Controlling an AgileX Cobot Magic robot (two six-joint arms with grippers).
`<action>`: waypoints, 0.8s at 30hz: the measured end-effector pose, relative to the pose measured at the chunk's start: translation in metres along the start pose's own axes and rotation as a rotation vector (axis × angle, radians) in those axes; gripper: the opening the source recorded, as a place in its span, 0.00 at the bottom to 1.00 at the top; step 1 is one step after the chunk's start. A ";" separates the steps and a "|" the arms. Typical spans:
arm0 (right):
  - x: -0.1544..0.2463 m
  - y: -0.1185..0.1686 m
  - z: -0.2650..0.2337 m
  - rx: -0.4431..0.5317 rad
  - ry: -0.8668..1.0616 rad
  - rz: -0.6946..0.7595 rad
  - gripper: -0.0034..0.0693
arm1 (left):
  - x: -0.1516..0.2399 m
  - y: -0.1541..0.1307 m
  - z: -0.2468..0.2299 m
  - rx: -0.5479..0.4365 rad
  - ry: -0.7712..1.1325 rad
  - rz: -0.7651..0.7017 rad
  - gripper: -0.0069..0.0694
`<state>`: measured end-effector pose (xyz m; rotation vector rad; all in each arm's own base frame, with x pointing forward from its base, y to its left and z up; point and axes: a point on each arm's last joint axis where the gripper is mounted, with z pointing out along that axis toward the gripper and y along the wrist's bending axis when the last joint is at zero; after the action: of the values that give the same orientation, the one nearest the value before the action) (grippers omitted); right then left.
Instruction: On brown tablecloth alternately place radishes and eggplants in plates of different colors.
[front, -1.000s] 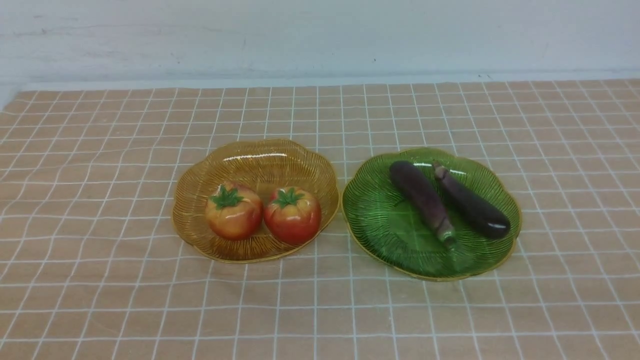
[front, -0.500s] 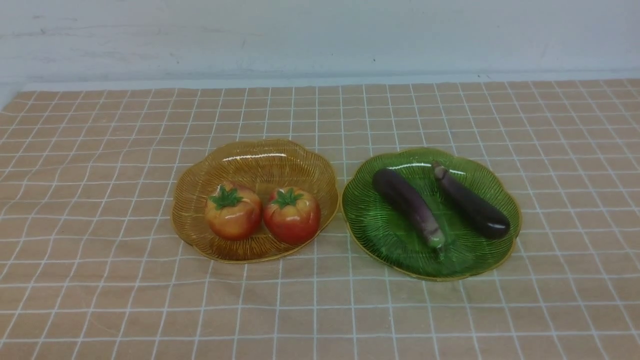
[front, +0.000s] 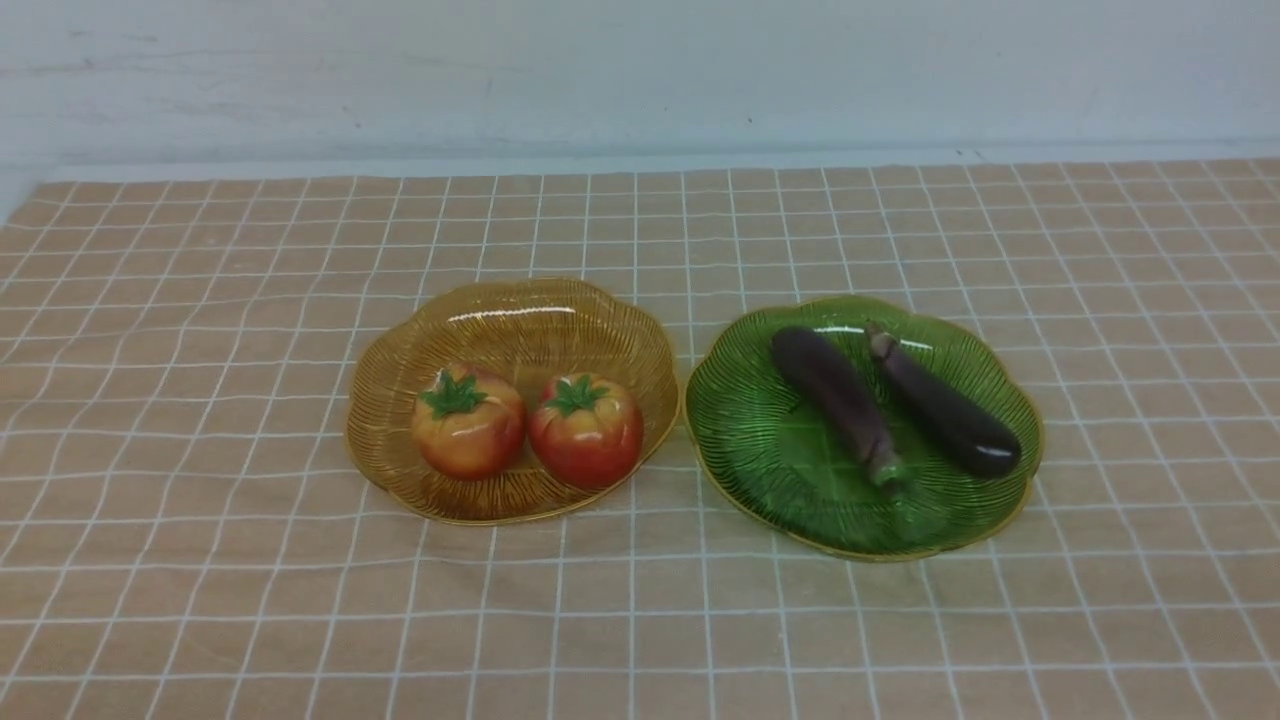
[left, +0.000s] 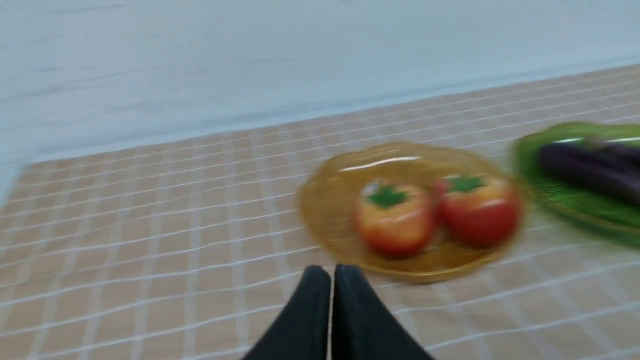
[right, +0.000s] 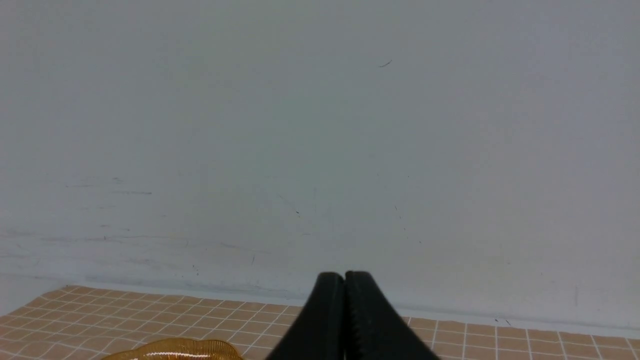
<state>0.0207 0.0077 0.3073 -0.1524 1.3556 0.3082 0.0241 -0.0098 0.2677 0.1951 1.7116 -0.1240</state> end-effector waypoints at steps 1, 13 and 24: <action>0.000 0.000 0.000 0.000 0.000 0.000 0.03 | 0.007 0.003 0.006 -0.048 -0.002 0.011 0.09; 0.000 0.000 0.000 0.000 0.001 0.006 0.03 | 0.087 0.011 0.035 -0.171 0.220 0.029 0.09; 0.000 0.000 0.000 0.000 0.001 0.000 0.03 | 0.092 0.010 0.040 -0.142 0.165 0.053 0.09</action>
<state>0.0207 0.0077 0.3072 -0.1526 1.3565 0.3082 0.0521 -0.0026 0.1707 0.1479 1.8699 0.0541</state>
